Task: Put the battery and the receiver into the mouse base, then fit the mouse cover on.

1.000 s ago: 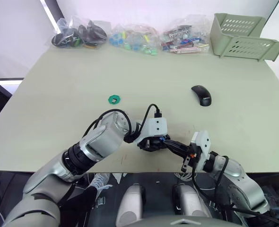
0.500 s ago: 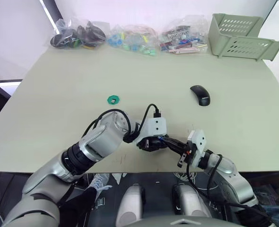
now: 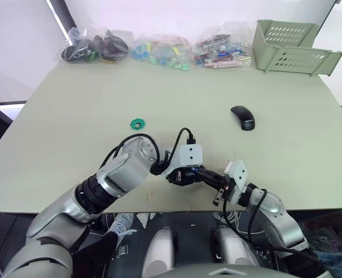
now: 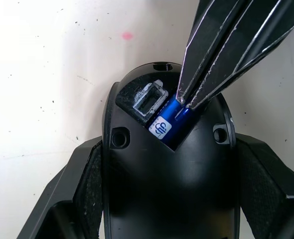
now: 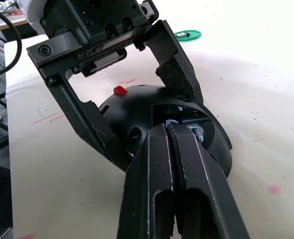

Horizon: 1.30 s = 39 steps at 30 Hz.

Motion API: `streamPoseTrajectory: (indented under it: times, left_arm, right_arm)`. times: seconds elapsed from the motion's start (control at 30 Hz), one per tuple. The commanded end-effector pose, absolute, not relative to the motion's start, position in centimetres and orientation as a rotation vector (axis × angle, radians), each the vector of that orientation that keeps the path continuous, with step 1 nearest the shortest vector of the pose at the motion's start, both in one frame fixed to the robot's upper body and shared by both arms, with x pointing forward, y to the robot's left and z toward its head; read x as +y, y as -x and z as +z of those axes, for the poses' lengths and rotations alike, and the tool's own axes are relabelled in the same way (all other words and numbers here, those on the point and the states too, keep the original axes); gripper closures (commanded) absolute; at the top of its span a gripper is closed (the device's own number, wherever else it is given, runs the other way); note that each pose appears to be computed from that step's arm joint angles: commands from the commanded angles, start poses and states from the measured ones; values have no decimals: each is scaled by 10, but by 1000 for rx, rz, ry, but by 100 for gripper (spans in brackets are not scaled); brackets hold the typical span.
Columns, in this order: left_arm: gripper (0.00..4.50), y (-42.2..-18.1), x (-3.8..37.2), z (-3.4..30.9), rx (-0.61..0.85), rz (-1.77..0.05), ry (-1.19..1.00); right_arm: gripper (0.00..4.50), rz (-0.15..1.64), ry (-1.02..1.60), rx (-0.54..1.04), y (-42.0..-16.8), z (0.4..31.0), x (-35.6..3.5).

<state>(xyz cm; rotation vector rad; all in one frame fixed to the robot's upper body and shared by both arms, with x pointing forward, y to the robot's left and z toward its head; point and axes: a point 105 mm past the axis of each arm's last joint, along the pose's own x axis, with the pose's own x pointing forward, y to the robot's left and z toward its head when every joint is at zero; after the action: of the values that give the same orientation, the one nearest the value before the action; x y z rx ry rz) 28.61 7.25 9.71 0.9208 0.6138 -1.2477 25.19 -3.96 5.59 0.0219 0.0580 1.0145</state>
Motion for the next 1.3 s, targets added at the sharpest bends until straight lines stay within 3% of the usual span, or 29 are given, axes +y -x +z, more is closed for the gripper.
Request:
streamPoseTrajectory:
  times: [0.03, 0.17, 0.33, 0.53, 0.63, 0.9, 1.1, 1.13, 1.2, 1.3]
  left_arm:
    - [150, -283, 81, 81, 687, -1232, -935]
    - [150, -283, 80, 80, 690, -1235, -934]
    - [150, -285, 82, 79, 693, -1236, -939]
    - [150, -284, 80, 77, 690, -1241, -928]
    - [150, -284, 80, 76, 694, -1241, -924]
    - [150, -288, 81, 76, 693, -1242, -918]
    - [150, -289, 79, 79, 681, -1251, -897]
    - [49, -289, 78, 81, 675, -1254, -878]
    - [4, -291, 74, 89, 630, -1262, -872]
    - [4, -292, 73, 103, 560, -1270, -878]
  right_arm:
    - [447, 1018, 6, 239, -244, 13, -36]
    - [447, 989, -4, 231, -249, 10, -40]
    - [447, 975, 6, 4, -257, 65, -62]
    - [447, 1047, 75, -1, -243, 104, -117]
    - [379, 1070, 147, 12, -237, 124, -142]
    - [3, 1167, 265, 55, -214, 152, -161]
    - [3, 1161, 276, 75, -212, 151, -163]
    - [0, 1159, 275, 73, -212, 150, -162]
    - [0, 1149, 265, 66, -213, 150, -160]
    - [0, 1139, 260, 63, -214, 149, -161]
